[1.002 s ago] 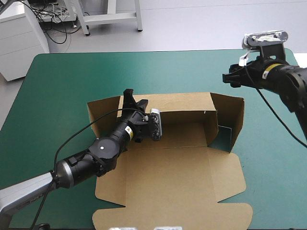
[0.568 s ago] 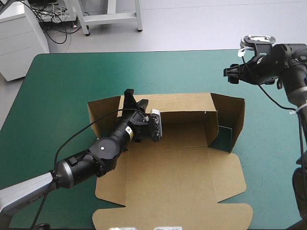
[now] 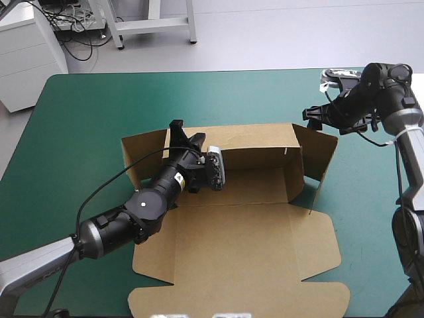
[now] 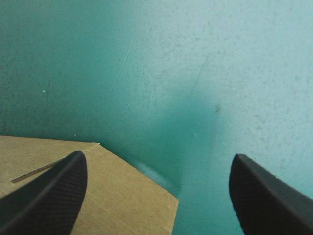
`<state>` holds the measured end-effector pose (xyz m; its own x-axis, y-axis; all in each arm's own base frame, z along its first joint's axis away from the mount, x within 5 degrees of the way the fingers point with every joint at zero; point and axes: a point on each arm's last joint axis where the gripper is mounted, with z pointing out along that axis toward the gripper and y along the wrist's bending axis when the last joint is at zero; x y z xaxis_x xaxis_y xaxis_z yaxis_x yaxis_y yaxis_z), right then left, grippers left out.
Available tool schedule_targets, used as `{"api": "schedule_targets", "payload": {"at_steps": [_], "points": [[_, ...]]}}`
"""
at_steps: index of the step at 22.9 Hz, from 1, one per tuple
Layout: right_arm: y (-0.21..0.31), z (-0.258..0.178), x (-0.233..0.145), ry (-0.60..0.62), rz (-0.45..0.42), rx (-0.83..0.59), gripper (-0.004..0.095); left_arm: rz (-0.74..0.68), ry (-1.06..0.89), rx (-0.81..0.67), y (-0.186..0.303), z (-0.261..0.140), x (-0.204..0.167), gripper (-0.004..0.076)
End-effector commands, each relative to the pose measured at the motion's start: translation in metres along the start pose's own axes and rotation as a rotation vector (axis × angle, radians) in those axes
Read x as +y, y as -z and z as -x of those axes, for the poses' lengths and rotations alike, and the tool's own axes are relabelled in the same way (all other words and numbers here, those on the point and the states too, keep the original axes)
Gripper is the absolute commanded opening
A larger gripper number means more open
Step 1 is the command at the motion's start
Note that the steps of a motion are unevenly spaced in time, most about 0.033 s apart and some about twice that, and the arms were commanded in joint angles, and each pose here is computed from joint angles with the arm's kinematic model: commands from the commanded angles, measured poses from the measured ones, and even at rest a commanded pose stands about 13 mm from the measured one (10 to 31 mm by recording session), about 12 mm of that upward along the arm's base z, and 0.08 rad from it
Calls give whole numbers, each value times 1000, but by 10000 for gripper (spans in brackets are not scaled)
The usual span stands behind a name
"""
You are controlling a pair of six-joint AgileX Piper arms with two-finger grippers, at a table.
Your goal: Fold the box
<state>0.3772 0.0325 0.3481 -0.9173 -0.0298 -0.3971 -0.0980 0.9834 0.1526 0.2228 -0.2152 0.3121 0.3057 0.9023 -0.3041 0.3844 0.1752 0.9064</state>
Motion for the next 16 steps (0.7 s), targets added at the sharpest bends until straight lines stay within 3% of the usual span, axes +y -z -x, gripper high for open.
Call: {"api": "schedule_targets", "payload": {"at_steps": [1, 11, 16], "points": [[34, -5, 4, 29, 13, -69, 734, 84, 23, -18, 10, 5, 22, -32], [42, -45, 7, 118, 33, -52, 734, 91, 20, -14, 10, 4, 22, -32], [45, -59, 12, 164, 74, -181, 734, 88, 19, -15, 10, 5, 22, -32]]}}
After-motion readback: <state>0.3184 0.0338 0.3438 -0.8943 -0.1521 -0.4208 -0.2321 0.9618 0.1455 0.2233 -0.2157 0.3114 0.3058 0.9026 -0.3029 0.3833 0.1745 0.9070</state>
